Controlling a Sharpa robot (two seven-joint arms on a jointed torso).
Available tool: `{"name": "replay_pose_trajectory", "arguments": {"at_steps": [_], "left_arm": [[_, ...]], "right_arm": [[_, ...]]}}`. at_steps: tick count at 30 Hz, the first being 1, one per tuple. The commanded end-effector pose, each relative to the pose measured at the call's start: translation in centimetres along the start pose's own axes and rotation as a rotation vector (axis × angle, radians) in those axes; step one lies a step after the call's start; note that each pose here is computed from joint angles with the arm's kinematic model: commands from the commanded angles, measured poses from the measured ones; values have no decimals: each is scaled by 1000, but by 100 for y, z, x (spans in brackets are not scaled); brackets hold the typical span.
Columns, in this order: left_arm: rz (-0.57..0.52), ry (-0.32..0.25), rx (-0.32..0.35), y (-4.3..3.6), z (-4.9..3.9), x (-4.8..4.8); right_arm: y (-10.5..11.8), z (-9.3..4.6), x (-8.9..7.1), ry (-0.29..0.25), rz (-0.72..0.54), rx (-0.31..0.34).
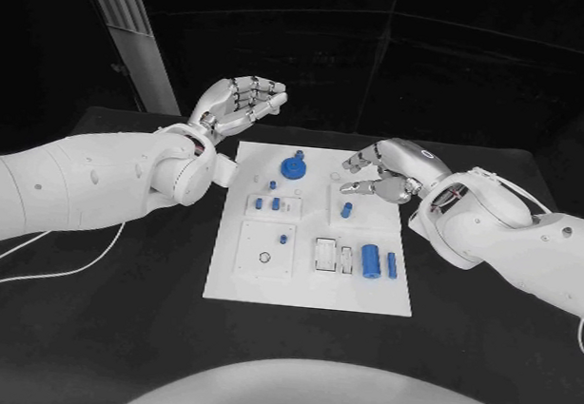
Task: Assemble the parts on the task board
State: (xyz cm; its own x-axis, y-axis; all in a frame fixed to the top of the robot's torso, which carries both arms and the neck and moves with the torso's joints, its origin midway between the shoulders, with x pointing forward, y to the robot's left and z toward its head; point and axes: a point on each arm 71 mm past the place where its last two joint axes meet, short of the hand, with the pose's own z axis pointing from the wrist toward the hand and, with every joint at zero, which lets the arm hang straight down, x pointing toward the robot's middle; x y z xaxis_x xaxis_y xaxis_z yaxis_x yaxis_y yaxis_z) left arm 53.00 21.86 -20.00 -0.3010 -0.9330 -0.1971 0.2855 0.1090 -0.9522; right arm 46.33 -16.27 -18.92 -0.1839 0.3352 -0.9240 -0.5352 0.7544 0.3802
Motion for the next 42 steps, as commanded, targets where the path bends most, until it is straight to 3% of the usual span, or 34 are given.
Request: {"name": "replay_pose_trajectory", "arguments": {"at_steps": [1, 7, 21, 29, 42], "left_arm": [[-9, 6, 193, -142, -10, 3], [-7, 3, 192, -140, -15, -8], [-6, 2, 193, -139, -17, -14], [-6, 2, 192, -139, -17, -15], [-5, 2, 192, -139, -16, -16]], "right_arm": [[-71, 27, 70, 83, -79, 70], [-128, 87, 156, 138, -147, 117], [-59, 159, 378, 265, -188, 143], [-58, 160, 417, 299, -197, 161], [-48, 200, 448, 304, -201, 183]]}}
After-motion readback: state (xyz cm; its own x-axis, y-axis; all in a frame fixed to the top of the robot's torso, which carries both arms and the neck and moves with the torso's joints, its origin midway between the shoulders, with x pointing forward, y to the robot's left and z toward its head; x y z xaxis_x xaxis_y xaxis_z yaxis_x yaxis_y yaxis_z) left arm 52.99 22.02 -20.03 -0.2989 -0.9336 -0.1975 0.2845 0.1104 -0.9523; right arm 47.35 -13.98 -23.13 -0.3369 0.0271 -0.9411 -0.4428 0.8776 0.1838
